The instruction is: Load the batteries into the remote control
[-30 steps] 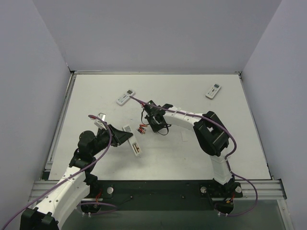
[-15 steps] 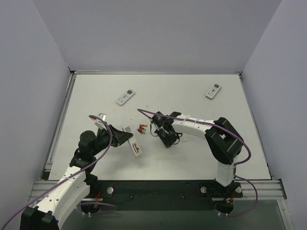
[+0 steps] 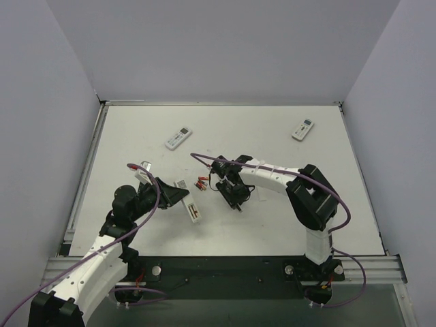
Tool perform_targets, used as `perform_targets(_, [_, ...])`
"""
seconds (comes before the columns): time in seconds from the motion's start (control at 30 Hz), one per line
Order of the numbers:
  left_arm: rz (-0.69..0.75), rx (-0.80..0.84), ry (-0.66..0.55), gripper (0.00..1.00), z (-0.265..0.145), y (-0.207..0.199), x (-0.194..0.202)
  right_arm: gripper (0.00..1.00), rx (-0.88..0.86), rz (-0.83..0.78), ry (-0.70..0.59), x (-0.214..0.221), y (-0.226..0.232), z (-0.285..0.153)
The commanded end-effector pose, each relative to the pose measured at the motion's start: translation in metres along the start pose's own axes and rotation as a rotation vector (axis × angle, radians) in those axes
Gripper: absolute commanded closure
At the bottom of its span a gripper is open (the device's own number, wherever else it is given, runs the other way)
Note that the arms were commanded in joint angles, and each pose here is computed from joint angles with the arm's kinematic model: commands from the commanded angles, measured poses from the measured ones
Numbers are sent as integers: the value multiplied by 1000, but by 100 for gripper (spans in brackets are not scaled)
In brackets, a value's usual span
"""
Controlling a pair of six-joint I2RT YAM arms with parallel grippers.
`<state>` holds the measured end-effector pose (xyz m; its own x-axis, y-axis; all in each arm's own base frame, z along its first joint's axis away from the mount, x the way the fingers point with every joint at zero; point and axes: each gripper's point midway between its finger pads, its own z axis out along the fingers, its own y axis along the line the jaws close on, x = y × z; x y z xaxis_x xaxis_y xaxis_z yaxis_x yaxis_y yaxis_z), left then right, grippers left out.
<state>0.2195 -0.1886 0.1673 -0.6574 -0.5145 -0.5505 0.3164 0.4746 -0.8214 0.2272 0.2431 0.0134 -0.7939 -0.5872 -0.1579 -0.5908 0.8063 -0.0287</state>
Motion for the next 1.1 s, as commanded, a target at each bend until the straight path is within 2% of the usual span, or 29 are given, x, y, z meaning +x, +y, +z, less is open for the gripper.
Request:
perform_targets(0.0, [42,51,-43,100,0,-14,-12,72,22,-22,24,-3,-2,-2])
perform_targets(0.33, [41,49,-40,100,-1,-13,-11,79,21,-27,52,-3,-2,8])
perform_targets(0.43, [36,48,-43,100,0,-13,-11,86,20,-27,51,-6,-3,10])
perform_targets(0.57, [11,64,-51,100,0,-13,-11,100,10,-28,17,-13,-2,-1])
perform_targets(0.6, [6,66,-51,100,1,-13,-10,100,4,-27,3,-15,-1,-5])
perform_targets(0.8, [-38,108,-73,100,3,-16,-11,100,-44,-14,-185,-42,5,-62])
perform_targets(1.07, [-51,197,-150,100,3,-32,-26,100,-207,39,-645,-80,35,-177])
